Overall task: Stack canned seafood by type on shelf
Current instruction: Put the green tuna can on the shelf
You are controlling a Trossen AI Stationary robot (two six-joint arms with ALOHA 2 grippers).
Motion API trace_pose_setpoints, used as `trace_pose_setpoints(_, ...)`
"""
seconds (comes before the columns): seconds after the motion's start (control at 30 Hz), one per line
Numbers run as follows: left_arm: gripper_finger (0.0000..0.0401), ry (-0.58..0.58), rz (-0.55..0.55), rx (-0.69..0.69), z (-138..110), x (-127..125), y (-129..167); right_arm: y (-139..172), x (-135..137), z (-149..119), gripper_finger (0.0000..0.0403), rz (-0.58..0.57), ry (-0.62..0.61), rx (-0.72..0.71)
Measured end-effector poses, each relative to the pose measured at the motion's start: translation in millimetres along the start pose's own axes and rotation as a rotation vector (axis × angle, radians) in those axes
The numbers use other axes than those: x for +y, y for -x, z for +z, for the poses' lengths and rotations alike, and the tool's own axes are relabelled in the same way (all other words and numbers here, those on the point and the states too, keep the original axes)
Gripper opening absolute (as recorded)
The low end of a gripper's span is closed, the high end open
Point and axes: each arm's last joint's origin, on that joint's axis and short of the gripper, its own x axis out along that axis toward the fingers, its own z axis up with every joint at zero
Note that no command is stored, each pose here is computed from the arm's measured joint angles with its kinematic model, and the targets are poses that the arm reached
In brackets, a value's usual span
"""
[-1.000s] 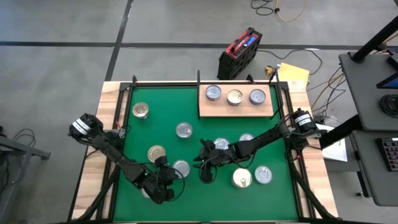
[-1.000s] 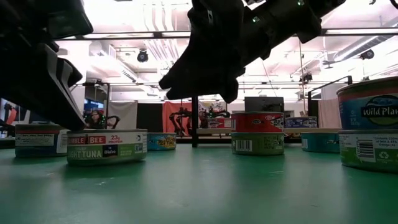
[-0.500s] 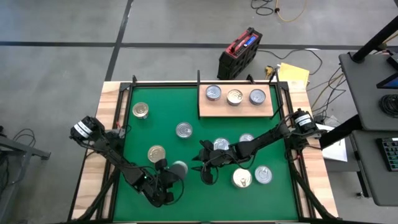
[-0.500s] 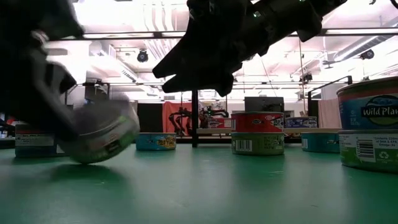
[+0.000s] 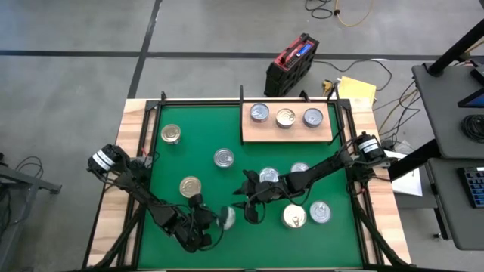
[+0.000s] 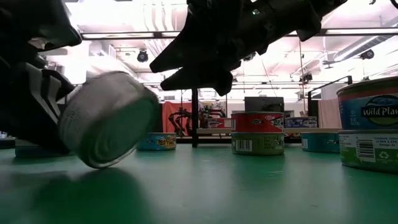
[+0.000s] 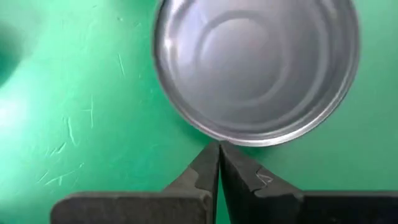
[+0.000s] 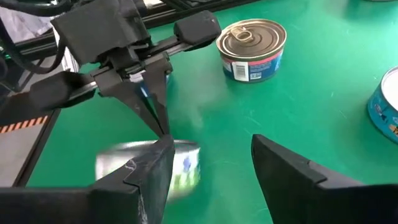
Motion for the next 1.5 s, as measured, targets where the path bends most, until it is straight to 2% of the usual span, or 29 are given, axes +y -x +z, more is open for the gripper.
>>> trace_pose_setpoints(0.13,0.0,0.002,0.001,-0.002,0,0,0,0,-1,-2,0.0213,-0.008,0.034,0.023)
trace_pose_setpoints(0.3,0.0,0.001,-0.03,-0.022,8,-5,9,14,-1,-8,0.0216,-0.042,0.218,0.175)
trace_pose_setpoints(0.43,0.0,-0.092,-0.056,-0.086,27,-16,20,21,11,-11,0.0206,-0.019,0.243,0.202)
trace_pose_setpoints(0.6,0.0,-0.223,-0.041,-0.179,48,-25,18,26,31,-19,0.0174,0.031,0.238,0.203)
trace_pose_setpoints(0.8,0.0,-0.245,-0.05,-0.125,46,-22,-8,33,53,-30,0.0106,0.076,0.223,0.225)
trace_pose_setpoints(1.03,0.0,-0.222,0.006,-0.1,38,-19,-21,38,64,-39,0.0018,0.096,0.244,0.257)
trace_pose_setpoints(1.23,0.0,-0.14,0.196,-0.085,34,-2,-22,36,59,-37,0.0013,0.057,0.228,0.245)
trace_pose_setpoints(1.5,0.0,-0.117,0.138,-0.104,42,-4,-1,31,43,-31,0.0012,-0.027,0.219,0.228)
